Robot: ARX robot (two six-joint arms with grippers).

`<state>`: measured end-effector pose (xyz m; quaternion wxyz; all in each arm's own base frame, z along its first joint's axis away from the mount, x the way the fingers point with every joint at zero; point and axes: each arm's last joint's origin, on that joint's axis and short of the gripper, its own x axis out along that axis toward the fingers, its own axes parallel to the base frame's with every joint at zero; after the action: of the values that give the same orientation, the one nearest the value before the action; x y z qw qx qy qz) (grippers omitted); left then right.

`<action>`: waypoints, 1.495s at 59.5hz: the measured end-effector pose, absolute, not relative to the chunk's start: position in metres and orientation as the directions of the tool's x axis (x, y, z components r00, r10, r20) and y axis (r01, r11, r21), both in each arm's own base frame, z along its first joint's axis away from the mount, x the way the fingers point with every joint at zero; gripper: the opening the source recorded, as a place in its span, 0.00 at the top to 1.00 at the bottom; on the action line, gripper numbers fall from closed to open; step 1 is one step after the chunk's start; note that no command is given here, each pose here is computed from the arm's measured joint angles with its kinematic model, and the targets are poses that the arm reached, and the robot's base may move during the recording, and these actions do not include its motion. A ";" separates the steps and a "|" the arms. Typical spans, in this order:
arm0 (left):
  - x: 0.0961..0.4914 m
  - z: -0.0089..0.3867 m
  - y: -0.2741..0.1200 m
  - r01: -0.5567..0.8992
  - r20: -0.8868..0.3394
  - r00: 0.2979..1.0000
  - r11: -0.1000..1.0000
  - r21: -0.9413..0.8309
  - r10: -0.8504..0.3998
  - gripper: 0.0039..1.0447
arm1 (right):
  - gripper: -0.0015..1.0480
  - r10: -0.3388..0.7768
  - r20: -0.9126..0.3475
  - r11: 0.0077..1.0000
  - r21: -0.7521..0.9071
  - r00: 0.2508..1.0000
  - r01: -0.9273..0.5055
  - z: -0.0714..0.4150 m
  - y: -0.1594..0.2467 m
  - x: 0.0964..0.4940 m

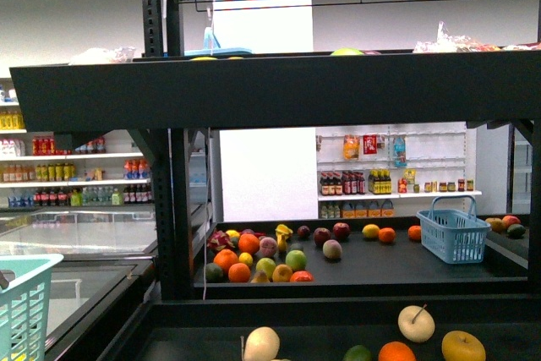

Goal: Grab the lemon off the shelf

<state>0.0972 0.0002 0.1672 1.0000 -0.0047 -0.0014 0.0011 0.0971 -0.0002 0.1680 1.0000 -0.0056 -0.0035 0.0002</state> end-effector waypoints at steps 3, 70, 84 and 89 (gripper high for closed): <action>0.097 0.167 0.000 -0.002 0.003 1.000 1.000 -0.009 0.002 0.07 | 0.02 0.000 0.007 1.000 -0.011 1.000 0.000 0.168 0.000 0.097; 0.097 0.167 0.000 -0.002 0.003 1.000 1.000 -0.009 0.002 0.07 | 0.02 0.000 0.007 1.000 -0.011 1.000 0.000 0.168 0.000 0.097; 0.097 0.167 0.000 -0.002 0.003 1.000 1.000 -0.009 0.002 0.07 | 0.02 0.001 0.007 1.000 -0.011 1.000 -0.001 0.168 0.000 0.097; 0.097 0.167 0.000 -0.002 0.003 1.000 1.000 -0.009 0.002 0.07 | 0.02 0.000 0.007 1.000 -0.011 1.000 0.000 0.168 0.000 0.097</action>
<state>0.0972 0.0002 0.1672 1.0000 -0.0047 -0.0014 0.0011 0.0971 -0.0002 0.1680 1.0000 -0.0056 -0.0035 0.0002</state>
